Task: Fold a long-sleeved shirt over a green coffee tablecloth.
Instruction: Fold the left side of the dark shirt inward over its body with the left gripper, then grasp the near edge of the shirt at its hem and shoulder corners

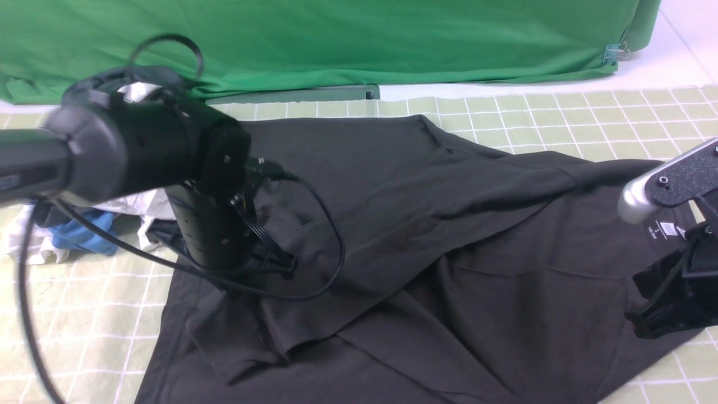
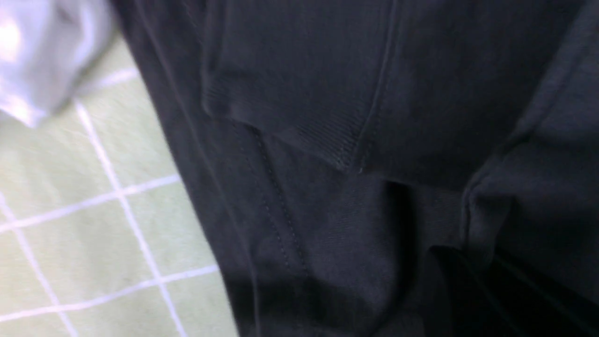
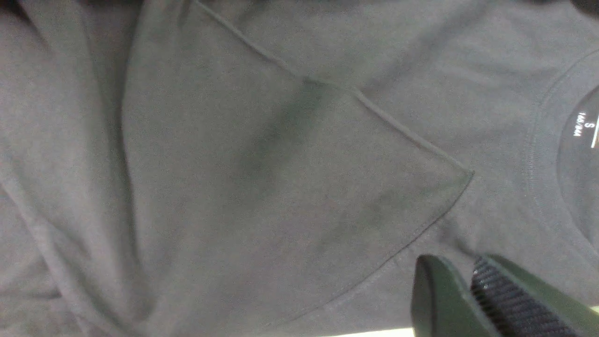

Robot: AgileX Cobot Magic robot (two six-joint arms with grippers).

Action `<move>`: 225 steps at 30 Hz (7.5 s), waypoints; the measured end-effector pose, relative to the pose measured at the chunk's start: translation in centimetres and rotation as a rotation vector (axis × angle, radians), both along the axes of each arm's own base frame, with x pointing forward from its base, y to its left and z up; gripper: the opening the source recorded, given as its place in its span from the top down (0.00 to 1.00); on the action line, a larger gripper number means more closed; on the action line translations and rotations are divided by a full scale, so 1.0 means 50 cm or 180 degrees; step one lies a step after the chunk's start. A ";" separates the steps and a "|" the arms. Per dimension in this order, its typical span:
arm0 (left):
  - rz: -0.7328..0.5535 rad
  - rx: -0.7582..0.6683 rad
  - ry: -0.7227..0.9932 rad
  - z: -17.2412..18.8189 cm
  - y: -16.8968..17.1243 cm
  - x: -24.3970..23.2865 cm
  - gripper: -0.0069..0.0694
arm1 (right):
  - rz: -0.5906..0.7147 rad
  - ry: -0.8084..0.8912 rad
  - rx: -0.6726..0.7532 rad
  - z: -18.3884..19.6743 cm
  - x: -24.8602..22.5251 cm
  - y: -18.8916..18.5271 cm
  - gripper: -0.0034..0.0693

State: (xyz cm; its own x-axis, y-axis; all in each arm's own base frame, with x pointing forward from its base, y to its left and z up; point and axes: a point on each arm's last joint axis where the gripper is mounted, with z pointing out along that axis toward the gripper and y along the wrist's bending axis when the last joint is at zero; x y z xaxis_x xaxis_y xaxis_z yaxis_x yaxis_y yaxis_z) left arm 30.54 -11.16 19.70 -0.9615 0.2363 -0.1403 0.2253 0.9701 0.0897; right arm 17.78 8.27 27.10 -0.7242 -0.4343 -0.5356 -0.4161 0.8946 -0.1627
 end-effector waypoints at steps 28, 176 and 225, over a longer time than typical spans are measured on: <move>0.0274 -0.0013 -0.0081 0.022 0.057 0.011 0.58 | -0.0809 0.0475 0.0425 0.000 0.254 -0.080 0.61; 0.0623 -0.0625 -0.0295 0.047 0.100 -0.216 0.53 | -0.0244 0.2064 -0.0784 -0.144 0.196 -0.107 0.56; 0.0828 -0.0232 0.0595 -0.078 0.115 -0.267 0.86 | 0.1550 0.1430 -0.0026 0.004 -0.044 0.133 0.53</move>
